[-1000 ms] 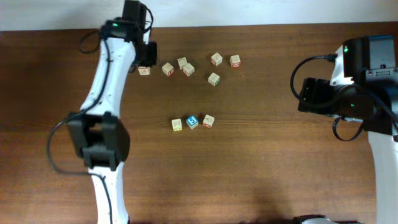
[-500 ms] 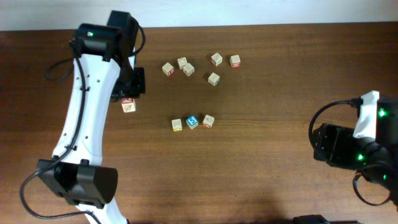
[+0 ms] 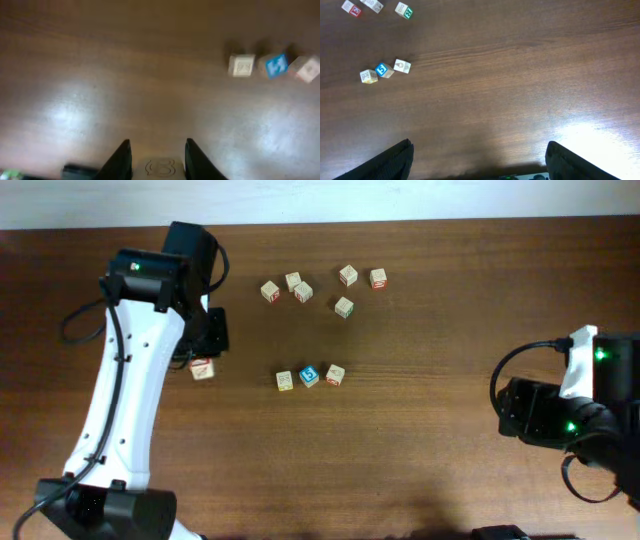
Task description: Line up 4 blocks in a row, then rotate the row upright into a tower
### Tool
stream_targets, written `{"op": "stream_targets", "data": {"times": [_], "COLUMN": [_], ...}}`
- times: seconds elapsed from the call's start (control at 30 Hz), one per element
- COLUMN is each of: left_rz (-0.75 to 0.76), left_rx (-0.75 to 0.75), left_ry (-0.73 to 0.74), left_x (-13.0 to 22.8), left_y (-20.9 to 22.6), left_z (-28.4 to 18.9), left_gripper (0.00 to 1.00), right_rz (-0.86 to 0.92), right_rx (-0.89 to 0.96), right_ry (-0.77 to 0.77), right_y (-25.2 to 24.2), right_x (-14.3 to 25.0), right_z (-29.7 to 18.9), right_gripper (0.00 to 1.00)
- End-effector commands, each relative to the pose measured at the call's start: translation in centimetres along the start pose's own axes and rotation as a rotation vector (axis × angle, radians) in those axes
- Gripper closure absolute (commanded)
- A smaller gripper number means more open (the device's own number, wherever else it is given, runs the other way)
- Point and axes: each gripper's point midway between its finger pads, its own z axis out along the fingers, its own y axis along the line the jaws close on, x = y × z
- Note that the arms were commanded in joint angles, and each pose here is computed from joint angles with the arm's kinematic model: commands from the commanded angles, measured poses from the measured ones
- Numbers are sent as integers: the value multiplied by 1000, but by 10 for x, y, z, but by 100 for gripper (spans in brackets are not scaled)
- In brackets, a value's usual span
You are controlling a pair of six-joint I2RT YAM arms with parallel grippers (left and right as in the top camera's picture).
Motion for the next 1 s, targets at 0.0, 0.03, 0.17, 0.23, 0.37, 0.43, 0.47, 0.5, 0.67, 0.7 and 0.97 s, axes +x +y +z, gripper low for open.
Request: {"op": "stream_targets", "data": {"times": [0.0,0.03,0.17,0.23,0.37,0.43,0.47,0.5,0.67,0.7,0.97], "left_rz": [25,42,35,30,54,72,79,79,79,79,-4], "left_rx": [14,20,60,103,202,220,219,218,219,218,169], "left_ry": [-55,-65,-166,-203,-286,-314,-311,-308,-308,-308,-278], "left_x": [-6,-8,-16,-14,-14,-13,-12,-12,-12,-12,-28], "left_y": [-28,-38,-60,-68,-95,-105,-108,-108,-109,-109,-64], "left_z": [27,43,141,166,187,193,197,198,199,199,131], "left_gripper": [78,77,75,74,75,71,69,69,47,44,71], "right_rz": [10,10,10,9,8,8,8,8,8,8,8], "right_rx": [4,6,34,36,47,49,49,49,49,49,47], "right_ry": [14,20,47,56,98,107,106,106,105,106,98], "right_y": [0,0,-2,0,1,1,1,1,1,1,2], "right_x": [-2,-3,-7,-13,-17,-17,-17,-17,-18,-17,-19], "right_z": [5,7,16,23,35,38,38,38,38,38,38], "right_gripper": [15,15,15,15,15,15,15,15,15,15,15]}}
